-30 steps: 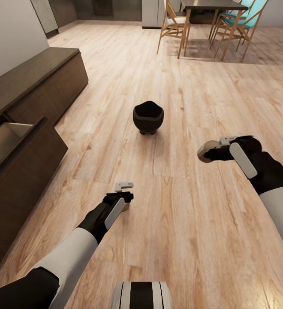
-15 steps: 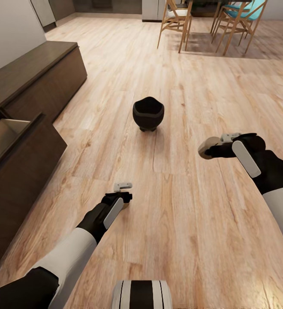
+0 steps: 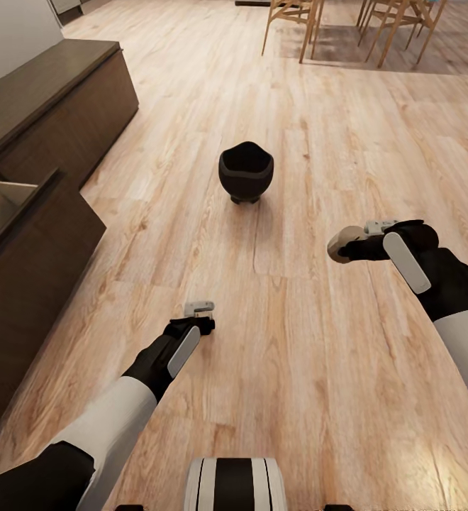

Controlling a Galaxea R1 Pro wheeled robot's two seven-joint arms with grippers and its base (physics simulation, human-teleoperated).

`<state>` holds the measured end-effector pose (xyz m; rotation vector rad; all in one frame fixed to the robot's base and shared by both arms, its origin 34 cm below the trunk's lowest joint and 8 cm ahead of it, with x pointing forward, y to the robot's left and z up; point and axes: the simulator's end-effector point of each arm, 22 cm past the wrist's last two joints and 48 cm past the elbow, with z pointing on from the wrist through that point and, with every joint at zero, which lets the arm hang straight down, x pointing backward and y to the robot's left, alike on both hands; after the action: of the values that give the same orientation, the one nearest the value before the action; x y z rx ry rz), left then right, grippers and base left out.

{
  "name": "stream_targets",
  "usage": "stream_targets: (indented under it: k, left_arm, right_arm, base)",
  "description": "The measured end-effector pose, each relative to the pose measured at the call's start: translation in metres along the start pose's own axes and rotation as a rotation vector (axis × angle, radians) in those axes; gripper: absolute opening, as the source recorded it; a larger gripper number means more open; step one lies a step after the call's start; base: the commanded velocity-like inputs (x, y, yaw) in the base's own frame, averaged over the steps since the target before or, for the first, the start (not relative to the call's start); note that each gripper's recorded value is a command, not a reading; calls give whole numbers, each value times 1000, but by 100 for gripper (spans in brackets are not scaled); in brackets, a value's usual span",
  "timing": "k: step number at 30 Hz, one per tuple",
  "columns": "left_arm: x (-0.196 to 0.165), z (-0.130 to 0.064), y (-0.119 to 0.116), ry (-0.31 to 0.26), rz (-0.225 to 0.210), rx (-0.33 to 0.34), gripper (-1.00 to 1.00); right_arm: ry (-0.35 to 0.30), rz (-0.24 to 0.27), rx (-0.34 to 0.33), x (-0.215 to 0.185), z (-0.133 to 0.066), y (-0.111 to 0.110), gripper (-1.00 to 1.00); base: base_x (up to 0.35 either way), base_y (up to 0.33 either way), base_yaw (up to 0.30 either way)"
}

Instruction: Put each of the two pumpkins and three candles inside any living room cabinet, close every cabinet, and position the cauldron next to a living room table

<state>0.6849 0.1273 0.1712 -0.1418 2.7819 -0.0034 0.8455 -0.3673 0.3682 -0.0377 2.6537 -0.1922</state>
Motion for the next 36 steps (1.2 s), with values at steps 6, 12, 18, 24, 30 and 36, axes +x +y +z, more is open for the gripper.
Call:
stream_targets:
  k: [6,12,18,24,30,36]
  left_arm:
    - [10,9,1,18,-1,-2,100]
    - [10,9,1,17,-3,-1,100]
    - [9,9,0,16,-1,0,100]
    - [9,9,0,15,-2,0,100]
    - [9,9,0,15,-2,1,100]
    - [9,9,-1,15,-1,1,100]
  right_arm:
    - [19,-2,-1,9,12,2,-100]
    - [17,-1,1,9,12,1,-100]
    - [8,-4,2,6,10,1,-100]
    - [-49,-15,-17,-13,-4,10,-100]
    - [-78,31,-11,-24,-11,-3,-100]
    - [-85,52,-14,-27,-13,-7,-100]
  base:
    - [0,0,0]
    - [0,0,84]
    - [0,0,13]
    - [0,0,0]
    - [0,0,0]
    - [0,0,0]
